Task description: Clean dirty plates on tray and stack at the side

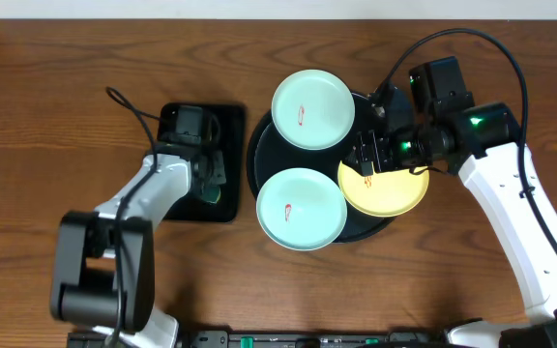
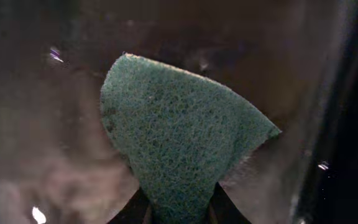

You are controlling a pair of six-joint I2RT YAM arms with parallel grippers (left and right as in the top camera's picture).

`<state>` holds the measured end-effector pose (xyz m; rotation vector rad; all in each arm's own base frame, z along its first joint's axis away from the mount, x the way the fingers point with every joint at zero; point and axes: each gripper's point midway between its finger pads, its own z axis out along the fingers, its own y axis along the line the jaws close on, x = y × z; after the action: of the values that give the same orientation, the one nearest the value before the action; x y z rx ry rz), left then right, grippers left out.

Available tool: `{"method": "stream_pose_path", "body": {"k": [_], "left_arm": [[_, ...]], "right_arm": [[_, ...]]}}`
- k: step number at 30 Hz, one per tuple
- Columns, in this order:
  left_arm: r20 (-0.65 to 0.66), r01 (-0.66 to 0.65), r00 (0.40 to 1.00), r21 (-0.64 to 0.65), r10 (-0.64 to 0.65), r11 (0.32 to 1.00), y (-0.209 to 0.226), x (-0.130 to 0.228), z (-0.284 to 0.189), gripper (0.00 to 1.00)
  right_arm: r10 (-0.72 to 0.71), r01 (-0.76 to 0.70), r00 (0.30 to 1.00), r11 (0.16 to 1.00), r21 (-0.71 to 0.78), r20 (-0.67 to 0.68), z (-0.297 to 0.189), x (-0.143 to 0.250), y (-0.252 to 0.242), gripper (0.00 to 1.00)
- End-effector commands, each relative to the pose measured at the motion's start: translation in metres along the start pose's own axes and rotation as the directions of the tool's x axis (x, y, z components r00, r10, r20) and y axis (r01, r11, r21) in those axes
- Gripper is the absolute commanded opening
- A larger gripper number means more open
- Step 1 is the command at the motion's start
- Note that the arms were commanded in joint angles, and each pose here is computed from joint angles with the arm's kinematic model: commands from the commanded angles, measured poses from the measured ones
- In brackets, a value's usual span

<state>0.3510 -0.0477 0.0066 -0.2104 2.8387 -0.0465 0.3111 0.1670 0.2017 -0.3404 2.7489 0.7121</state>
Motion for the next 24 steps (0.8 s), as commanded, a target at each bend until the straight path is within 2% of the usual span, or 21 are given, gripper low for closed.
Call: {"method": "stream_pose_path", "body": {"k": [1,6,12,17,21,24], "left_arm": [[-0.046,-0.019,0.999,-0.024,0.017,1.000,0.005,0.012,0.014,0.11],[-0.010,-0.027,1.000,-0.013,0.027,1.000,0.002,-0.001,0.002,0.09],[0.053,-0.026,0.998,0.009,0.025,1.000,-0.008,-0.035,-0.041,0.09],[0.111,-0.028,0.994,0.064,0.021,0.998,-0.020,-0.058,-0.074,0.11],[0.126,-0.038,0.992,0.139,0.020,0.990,-0.034,-0.066,-0.084,0.12],[0.120,-0.037,0.993,0.142,0.020,0.989,-0.035,-0.064,-0.084,0.12]], "right_arm": [[-0.014,0.015,1.000,1.000,-0.011,0.023,-0.007,-0.002,0.009,0.76],[-0.015,0.013,0.999,0.999,0.047,0.032,-0.008,-0.004,-0.001,0.75],[-0.092,0.086,0.993,0.993,0.081,0.068,-0.009,-0.014,-0.005,0.74],[-0.086,0.077,0.991,0.993,0.086,0.105,-0.010,-0.027,-0.006,0.73],[-0.071,0.062,0.992,0.994,0.094,0.100,-0.004,-0.040,-0.013,0.73],[-0.049,0.035,0.995,0.988,0.147,0.093,0.011,-0.055,-0.034,0.73]]}}
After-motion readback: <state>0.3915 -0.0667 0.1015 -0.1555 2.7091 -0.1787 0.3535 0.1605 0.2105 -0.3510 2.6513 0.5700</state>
